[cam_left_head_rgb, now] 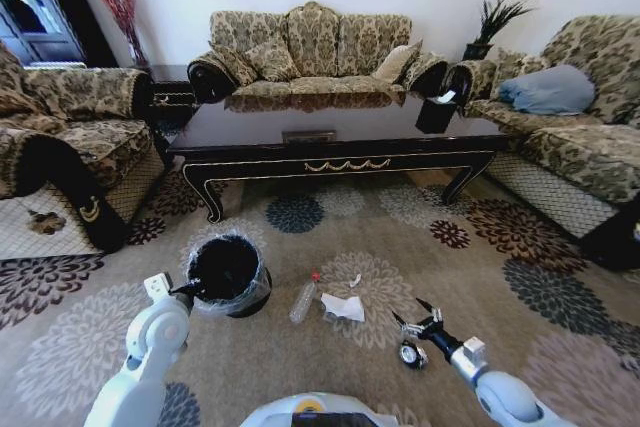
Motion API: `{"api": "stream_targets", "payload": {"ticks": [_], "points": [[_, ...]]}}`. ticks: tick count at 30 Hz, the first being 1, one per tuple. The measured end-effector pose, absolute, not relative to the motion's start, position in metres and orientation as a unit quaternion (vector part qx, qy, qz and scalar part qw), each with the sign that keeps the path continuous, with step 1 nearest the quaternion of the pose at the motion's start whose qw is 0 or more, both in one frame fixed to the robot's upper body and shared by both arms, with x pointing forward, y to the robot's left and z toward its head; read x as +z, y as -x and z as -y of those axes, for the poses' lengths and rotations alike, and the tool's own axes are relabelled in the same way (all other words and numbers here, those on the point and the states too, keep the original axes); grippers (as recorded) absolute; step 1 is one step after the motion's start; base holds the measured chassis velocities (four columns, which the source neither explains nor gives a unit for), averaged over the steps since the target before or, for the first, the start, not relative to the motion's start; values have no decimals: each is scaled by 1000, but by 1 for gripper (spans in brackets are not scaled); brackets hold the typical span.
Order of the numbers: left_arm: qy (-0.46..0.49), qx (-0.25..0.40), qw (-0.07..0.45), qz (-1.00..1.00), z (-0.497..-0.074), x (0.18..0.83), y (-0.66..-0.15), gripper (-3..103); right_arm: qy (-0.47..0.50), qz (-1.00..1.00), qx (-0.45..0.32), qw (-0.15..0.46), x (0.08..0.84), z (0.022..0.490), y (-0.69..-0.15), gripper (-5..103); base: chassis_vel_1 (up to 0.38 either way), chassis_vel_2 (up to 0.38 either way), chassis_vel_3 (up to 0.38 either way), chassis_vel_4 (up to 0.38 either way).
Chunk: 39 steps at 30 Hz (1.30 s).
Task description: Move to the front of the table and pick up the trash from the floor, then place it into the trash bin.
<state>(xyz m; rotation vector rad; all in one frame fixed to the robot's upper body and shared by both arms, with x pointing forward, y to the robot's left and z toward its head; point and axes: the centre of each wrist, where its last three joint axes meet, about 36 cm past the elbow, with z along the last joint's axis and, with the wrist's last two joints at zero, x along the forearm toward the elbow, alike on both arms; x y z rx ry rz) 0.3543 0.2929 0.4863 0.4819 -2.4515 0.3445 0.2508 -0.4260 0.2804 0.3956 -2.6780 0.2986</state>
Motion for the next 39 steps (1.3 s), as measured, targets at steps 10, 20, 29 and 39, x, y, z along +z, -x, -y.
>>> {"api": "stream_targets", "payload": {"ticks": [10, 20, 29, 39], "points": [[-177, 133, 295, 929, -292, 492, -359, 2, -167, 946, 130, 246, 272, 466, -220, 100, 0, 0, 0, 0], [-171, 135, 283, 934, -292, 501, -359, 2, -157, 941, 137, 267, 244, 477, -203, 100, 0, 0, 0, 0], [-171, 131, 279, 936, -293, 505, -356, 2, -159, 940, 134, 272, 230, 471, -200, 100, 0, 0, 0, 0], [-169, 131, 278, 936, -292, 506, -356, 2, -156, 938, 140, 276, 221, 471, -195, 100, 0, 0, 0, 0]]}}
